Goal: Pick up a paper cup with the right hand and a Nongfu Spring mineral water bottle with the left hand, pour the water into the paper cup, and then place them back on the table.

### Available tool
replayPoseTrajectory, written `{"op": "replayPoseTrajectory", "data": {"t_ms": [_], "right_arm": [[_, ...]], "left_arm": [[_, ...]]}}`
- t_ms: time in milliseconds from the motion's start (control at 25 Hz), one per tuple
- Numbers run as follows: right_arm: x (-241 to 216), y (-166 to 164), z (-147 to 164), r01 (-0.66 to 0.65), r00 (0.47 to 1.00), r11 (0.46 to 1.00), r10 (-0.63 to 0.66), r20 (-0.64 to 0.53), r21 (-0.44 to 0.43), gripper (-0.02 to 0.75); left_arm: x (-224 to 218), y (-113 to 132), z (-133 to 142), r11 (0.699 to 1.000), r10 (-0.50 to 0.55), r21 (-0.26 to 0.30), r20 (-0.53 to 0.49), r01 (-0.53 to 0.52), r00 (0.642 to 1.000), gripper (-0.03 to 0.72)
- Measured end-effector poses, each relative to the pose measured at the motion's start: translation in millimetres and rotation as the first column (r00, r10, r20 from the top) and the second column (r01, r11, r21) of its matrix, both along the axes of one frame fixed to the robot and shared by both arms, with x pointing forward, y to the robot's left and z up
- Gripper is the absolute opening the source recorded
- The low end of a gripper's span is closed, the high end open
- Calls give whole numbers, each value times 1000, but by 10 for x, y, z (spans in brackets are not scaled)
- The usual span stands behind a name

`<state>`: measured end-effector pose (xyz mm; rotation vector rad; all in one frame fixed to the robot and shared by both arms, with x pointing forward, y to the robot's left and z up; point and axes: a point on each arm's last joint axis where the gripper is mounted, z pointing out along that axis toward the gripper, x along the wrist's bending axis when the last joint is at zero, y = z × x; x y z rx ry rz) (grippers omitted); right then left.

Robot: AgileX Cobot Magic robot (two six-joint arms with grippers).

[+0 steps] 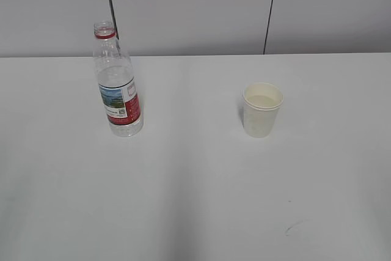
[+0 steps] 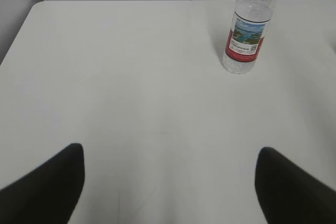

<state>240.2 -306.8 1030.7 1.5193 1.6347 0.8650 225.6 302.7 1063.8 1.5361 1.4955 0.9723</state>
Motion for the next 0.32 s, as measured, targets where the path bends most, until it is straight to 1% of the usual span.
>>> {"op": "replayPoseTrajectory", "data": {"t_ms": [320], "right_arm": [[0, -3, 0, 2, 1000, 1000, -2, 0, -3, 582]], "left_arm": [[0, 0, 0, 1000, 0, 0, 0, 0, 1000, 592]]}}
